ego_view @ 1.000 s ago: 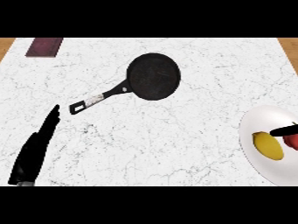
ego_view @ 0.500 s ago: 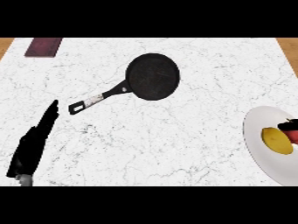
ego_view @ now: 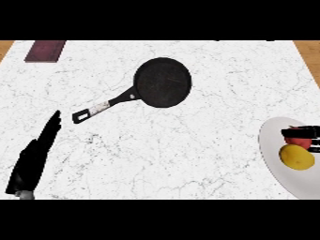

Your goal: Pick the bell pepper from the plate and place it in the pan

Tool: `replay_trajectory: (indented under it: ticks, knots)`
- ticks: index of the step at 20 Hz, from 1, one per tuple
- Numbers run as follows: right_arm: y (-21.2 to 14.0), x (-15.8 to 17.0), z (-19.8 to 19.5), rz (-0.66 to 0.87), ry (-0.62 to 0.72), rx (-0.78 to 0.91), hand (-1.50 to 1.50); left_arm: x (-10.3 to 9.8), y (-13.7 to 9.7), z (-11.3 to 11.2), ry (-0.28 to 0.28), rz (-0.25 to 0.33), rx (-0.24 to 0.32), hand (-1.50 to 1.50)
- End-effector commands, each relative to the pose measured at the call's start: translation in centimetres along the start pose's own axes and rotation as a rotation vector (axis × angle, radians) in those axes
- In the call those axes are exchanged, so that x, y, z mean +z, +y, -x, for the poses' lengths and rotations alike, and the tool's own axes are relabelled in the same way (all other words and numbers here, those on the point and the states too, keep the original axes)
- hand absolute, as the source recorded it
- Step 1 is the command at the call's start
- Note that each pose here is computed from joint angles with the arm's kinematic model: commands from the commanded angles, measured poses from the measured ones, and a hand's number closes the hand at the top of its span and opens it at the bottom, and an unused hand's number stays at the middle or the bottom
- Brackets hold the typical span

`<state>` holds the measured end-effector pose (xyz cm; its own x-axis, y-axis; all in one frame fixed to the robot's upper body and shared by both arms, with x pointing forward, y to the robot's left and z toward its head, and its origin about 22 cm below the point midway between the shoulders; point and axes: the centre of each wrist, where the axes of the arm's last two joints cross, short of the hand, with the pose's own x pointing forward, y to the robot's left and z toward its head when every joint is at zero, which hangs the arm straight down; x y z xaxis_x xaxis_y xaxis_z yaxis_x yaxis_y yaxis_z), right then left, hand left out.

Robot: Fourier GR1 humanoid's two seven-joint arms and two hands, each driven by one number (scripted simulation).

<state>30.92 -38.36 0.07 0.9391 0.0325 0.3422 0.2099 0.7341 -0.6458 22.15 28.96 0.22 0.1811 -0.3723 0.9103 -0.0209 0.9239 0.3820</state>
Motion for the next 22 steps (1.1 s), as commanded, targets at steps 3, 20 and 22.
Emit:
replay_trajectory:
  ticks: [3,20,22]
  knots:
    - [14.1,8.5,0.9,-0.034,-0.105,0.203,1.50,-0.3,0.3,-1.1,-0.009,0.005,0.001,0.00]
    - [17.0,26.7,-3.9,0.742,-0.721,0.233,1.50,-0.5,0.5,-0.9,0.014,0.008,-0.002,0.00]
    - [16.6,28.8,-5.4,0.746,-0.720,0.191,1.50,-0.4,0.6,-0.9,0.009,-0.005,-0.012,0.00]
